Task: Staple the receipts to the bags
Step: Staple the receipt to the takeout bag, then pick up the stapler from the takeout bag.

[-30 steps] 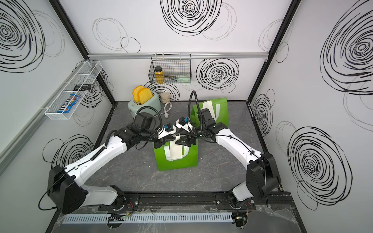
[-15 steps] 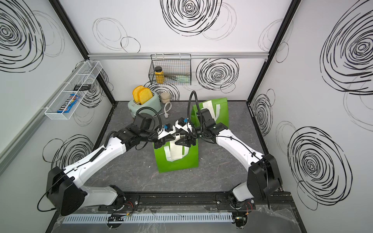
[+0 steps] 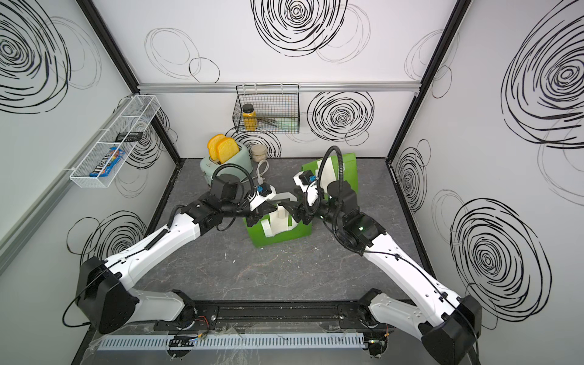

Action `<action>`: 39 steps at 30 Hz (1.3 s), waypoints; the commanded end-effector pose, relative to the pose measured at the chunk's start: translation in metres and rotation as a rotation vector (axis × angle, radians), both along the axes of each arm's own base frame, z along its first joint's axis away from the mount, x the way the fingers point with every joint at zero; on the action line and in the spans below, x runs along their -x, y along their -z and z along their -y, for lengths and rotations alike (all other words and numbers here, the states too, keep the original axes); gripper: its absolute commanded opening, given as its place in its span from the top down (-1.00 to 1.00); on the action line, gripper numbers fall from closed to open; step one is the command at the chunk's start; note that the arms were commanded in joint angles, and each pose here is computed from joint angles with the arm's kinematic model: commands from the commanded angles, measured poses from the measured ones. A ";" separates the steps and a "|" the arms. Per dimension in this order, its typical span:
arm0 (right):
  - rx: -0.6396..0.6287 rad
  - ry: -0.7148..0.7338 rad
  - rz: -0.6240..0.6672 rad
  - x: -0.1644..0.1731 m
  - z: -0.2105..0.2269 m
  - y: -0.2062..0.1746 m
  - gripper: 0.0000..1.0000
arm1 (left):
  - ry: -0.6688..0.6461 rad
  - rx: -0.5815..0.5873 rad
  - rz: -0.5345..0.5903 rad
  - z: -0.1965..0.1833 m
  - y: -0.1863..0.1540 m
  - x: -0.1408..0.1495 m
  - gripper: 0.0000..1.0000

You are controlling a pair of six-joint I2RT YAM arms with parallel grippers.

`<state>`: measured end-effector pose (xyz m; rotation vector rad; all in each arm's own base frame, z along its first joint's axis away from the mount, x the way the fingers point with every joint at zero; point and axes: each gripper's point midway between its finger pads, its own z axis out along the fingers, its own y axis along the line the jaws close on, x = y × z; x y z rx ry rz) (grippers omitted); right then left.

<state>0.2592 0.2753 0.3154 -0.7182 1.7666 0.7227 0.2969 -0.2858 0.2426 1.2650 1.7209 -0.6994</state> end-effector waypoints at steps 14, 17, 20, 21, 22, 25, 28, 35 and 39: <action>0.059 0.362 -0.100 -0.024 -0.005 0.043 -0.08 | -0.008 0.032 0.014 0.006 -0.014 -0.007 1.00; 0.054 0.353 -0.101 -0.023 -0.012 0.042 0.05 | -0.005 0.028 0.010 0.007 -0.013 -0.007 1.00; 0.039 0.356 -0.095 -0.023 -0.015 0.036 0.36 | -0.005 0.027 0.012 0.006 -0.012 -0.007 1.00; 0.029 0.360 -0.096 -0.024 -0.015 0.032 0.40 | -0.006 0.025 0.014 0.006 -0.012 -0.008 1.00; 0.020 0.356 -0.095 -0.023 -0.017 0.028 0.42 | -0.006 0.020 0.013 0.006 -0.011 -0.008 1.00; -0.009 0.368 -0.080 -0.025 -0.016 0.010 0.50 | -0.004 0.006 0.008 0.005 -0.007 -0.008 1.00; -0.057 0.397 -0.050 -0.028 -0.008 -0.014 0.56 | -0.006 -0.001 0.000 0.003 -0.002 -0.010 1.00; -0.191 0.494 -0.141 -0.051 0.055 -0.036 0.61 | -0.050 -0.017 0.015 -0.008 0.001 -0.022 1.00; -0.126 0.590 -0.253 -0.058 0.109 0.001 0.60 | -0.091 0.012 0.035 -0.017 -0.012 -0.034 0.55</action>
